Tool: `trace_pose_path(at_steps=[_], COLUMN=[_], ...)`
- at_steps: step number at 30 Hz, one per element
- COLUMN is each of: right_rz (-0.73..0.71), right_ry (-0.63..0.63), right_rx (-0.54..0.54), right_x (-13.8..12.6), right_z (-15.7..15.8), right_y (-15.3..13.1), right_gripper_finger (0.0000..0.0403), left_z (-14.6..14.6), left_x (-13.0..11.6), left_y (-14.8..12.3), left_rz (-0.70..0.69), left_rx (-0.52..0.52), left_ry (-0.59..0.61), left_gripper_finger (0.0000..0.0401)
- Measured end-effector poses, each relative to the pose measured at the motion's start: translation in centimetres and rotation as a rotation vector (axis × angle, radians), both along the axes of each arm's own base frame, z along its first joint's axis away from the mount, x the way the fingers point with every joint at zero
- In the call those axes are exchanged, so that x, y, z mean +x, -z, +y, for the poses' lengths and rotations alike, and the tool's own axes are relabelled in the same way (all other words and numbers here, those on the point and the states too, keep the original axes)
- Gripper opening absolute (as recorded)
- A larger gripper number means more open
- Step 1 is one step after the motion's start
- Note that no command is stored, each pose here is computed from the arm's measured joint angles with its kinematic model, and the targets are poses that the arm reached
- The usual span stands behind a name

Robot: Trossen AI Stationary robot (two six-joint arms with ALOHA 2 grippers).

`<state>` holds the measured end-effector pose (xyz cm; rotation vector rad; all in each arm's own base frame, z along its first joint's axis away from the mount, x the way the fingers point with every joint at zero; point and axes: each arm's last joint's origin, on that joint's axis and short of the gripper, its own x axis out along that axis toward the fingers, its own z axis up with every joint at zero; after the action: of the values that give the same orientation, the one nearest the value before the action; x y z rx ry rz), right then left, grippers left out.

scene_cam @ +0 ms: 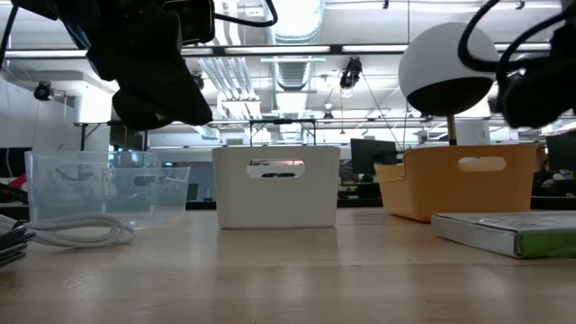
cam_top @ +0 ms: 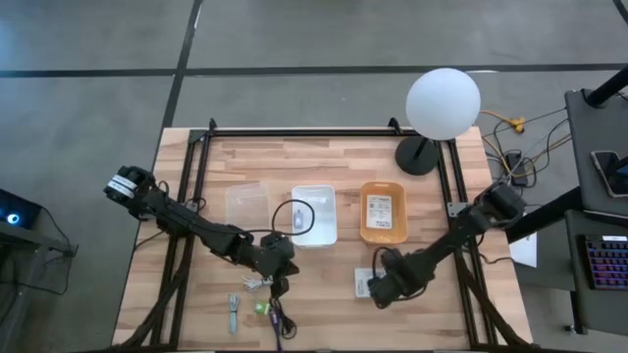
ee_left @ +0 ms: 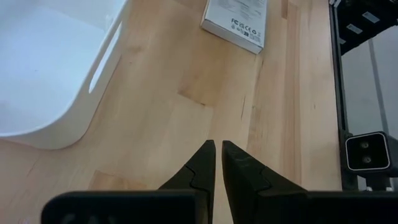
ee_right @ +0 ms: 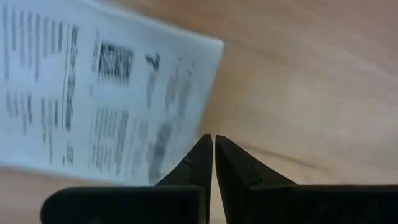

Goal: Pick and place items into bin
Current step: Put the white card reader box into the orange bin

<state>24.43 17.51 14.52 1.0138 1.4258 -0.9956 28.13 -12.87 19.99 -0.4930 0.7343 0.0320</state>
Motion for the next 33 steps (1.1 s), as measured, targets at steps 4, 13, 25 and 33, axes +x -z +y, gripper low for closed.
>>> trace_pose_path(at_steps=[4, 13, 25, 33], right_rz=[-0.073, -0.591, -0.236, -0.259], right_ry=[-0.02, -0.239, -0.151, -0.284], right_rx=[0.083, 0.142, -0.123, 0.049], right_x=[1.1, 4.7, 2.7, 5.2], right_z=[0.3, 2.7, -0.6, 0.1], right_y=[0.6, -1.7, -0.6, 1.2], right_gripper_finger=[0.0009, 0.0009, 0.0009, 0.0008], left_z=[0.0, 0.0, 0.0, -0.5], left_x=[0.0, 0.0, 0.0, -0.2], left_y=[0.0, 0.0, 0.0, 0.0], left_rz=[0.0, 0.004, 0.007, 0.009], left_rx=[0.0, -0.016, -0.026, -0.075], left_ry=[0.0, -0.015, -0.02, -0.036], left_gripper_finger=[0.0012, 0.0012, 0.0012, 0.0012])
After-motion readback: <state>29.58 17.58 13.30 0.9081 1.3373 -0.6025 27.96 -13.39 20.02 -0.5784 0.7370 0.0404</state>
